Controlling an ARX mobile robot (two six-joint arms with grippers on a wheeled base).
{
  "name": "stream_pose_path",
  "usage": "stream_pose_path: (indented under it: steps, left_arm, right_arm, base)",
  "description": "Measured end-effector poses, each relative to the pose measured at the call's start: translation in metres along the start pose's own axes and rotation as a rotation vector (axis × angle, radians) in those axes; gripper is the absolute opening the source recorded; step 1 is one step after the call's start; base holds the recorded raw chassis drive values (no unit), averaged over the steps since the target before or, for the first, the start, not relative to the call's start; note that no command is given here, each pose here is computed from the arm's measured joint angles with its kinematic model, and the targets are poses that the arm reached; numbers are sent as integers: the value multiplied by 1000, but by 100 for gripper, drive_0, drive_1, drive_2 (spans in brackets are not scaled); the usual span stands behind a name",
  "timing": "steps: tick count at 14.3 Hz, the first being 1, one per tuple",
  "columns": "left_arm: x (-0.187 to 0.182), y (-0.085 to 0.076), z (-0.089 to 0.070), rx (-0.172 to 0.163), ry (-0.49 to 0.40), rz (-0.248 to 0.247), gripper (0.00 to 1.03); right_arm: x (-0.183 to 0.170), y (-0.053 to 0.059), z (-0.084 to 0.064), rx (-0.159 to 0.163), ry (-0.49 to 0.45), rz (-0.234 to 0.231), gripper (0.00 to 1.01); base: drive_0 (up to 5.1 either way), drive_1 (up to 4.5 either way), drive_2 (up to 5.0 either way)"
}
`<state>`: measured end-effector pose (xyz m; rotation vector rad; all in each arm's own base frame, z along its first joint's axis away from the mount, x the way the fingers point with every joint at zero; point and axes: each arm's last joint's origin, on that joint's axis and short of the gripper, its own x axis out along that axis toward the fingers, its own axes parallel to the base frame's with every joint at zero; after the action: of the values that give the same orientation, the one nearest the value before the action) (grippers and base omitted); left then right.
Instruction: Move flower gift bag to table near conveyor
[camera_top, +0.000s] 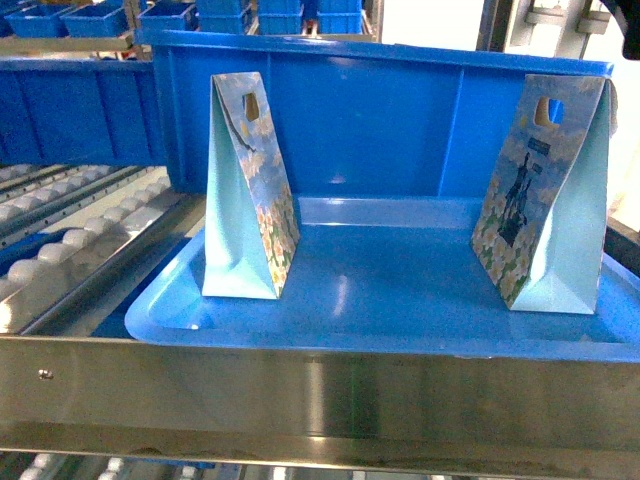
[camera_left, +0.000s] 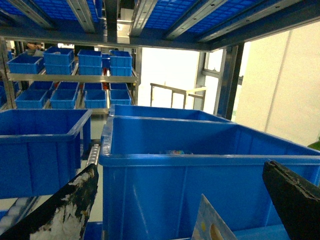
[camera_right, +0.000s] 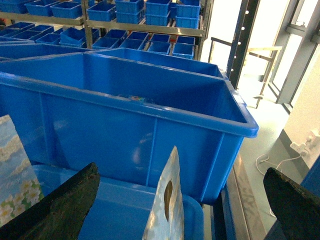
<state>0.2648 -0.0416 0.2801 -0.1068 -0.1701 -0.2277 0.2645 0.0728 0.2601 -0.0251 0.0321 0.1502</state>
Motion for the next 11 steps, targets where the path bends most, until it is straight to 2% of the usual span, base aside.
stream_pose_path:
  steps: [2,3,5,8,11]
  left_arm:
    - [0,0,1,0,-4,2,98]
    - [0,0,0,0,-2,3,98]
    - [0,0,1,0,-3,4,98]
    - [0,0,1,0,-3,3,98]
    - [0,0,1,1,-3,5,98]
  right_arm:
    - [17,1,6,6,38,-14,98]
    - [25,2,4,16,77,-6,98]
    - [34,1,-9,35,171,-12,98]
    - [43,2,-21,72,249,-7,98]
    - [44,7,-33,59,321,13,98]
  base:
    - [0,0,0]
    - [0,0,0]
    - [0,0,0]
    - [0,0,0]
    - [0,0,0]
